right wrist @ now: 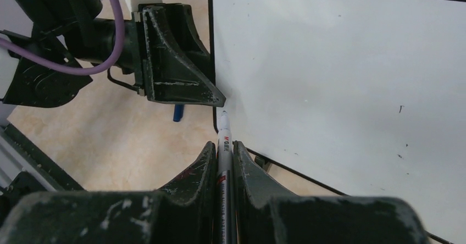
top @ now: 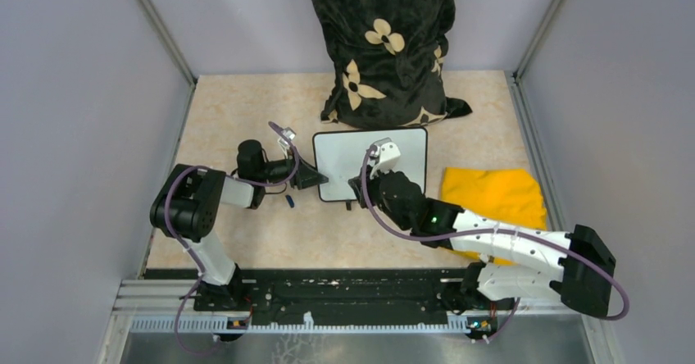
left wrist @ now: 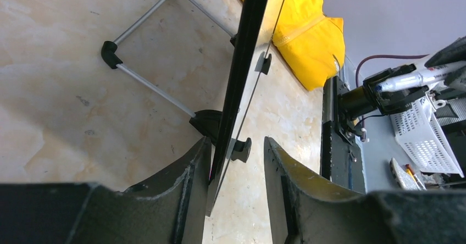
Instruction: Write a sentence on the whiteboard
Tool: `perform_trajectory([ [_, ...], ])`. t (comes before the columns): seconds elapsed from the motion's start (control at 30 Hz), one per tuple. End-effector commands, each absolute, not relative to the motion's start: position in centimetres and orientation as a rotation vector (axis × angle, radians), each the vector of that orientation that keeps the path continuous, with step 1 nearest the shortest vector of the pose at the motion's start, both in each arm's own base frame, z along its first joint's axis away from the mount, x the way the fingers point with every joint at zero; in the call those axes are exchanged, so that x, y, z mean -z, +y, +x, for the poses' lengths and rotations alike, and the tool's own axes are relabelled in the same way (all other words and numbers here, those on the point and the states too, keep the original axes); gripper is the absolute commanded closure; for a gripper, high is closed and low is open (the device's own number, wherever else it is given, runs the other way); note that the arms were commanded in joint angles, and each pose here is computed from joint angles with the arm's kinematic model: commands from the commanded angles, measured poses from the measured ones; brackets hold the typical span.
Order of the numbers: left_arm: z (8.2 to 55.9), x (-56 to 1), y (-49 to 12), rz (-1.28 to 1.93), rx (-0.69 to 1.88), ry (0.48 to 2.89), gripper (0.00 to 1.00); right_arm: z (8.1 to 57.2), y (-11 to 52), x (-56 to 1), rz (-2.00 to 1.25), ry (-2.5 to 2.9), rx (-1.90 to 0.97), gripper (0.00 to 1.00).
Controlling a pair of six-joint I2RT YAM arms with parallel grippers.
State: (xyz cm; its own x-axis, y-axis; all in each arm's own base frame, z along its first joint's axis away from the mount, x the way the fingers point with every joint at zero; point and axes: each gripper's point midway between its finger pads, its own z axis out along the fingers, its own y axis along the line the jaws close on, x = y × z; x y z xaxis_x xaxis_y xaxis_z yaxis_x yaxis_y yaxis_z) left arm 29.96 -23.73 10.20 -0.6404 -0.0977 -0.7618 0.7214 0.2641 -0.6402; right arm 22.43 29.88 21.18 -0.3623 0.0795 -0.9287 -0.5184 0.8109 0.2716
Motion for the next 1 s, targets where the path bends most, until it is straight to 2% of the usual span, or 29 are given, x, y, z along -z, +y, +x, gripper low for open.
perform_trajectory([
  [0.0,30.2,-10.2,-24.0,0.627,1.446,1.792,0.55,24.1,30.5,-25.0,-0.239,1.747,-0.622,1.00],
  [0.5,30.5,-9.7,-23.9,0.626,1.418,1.810,0.61,26.8,31.7,-25.3,-0.180,1.709,-0.494,1.00],
  [0.97,30.4,-9.7,-23.9,0.635,1.422,1.802,0.73,27.1,32.7,-25.1,-0.183,1.710,-0.513,1.00],
])
